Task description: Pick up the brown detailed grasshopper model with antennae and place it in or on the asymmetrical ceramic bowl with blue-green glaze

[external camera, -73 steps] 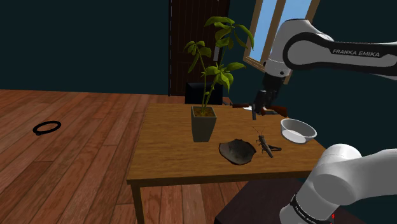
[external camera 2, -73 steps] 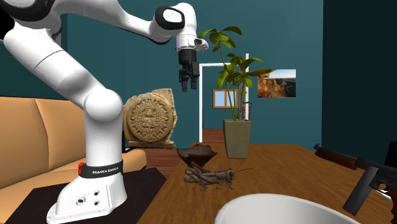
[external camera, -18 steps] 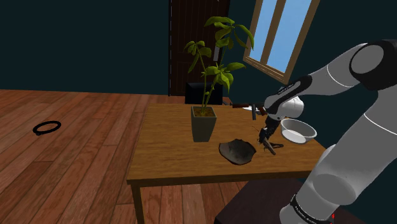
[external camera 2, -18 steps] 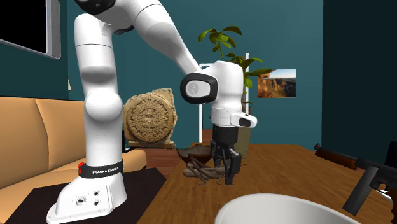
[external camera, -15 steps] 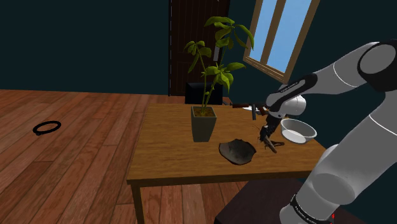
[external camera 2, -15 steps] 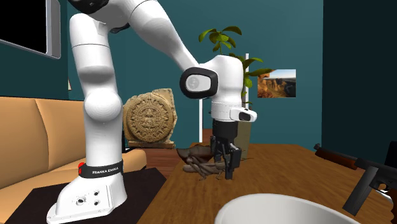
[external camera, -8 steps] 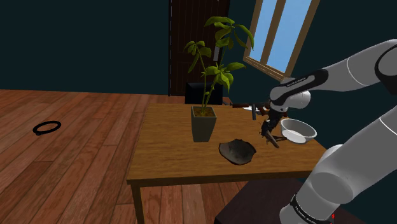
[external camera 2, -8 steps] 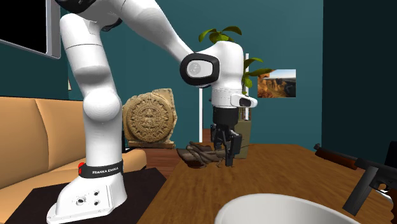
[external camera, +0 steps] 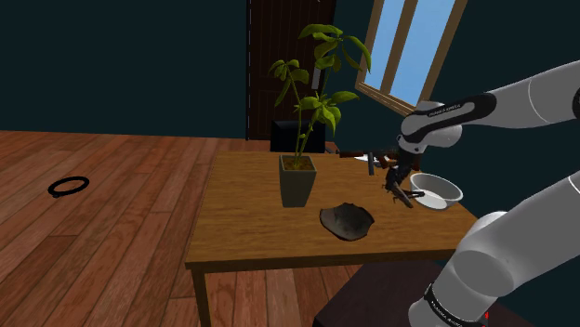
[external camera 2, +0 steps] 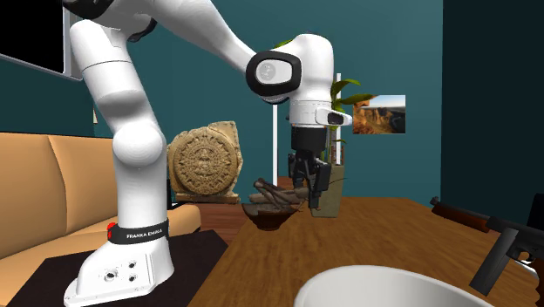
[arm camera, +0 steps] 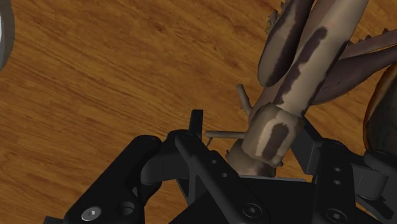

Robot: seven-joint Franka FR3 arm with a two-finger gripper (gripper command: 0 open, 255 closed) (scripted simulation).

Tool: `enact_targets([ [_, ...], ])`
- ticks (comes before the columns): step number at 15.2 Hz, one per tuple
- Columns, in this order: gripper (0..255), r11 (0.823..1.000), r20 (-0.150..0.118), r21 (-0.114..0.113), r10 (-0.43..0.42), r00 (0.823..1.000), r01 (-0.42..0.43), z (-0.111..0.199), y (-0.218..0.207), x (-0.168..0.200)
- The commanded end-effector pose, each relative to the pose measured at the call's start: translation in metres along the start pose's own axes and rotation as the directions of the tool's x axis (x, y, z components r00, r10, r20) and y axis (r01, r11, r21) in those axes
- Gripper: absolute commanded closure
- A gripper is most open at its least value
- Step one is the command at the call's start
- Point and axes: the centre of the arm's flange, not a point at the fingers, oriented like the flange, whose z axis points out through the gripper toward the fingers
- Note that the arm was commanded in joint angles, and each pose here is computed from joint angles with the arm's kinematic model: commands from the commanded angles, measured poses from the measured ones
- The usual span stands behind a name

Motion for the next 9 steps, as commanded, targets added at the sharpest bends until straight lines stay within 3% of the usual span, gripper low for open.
enact_targets([
  [1,255,1.000,0.000,0.000,0.000,1.000,0.000,-0.010,-0.002,0.000],
  [7,255,1.000,0.000,0.000,0.000,1.000,0.000,-0.040,-0.006,0.001],
  [9,255,1.000,0.000,0.000,0.000,1.000,0.000,-0.035,-0.031,0.004],
])
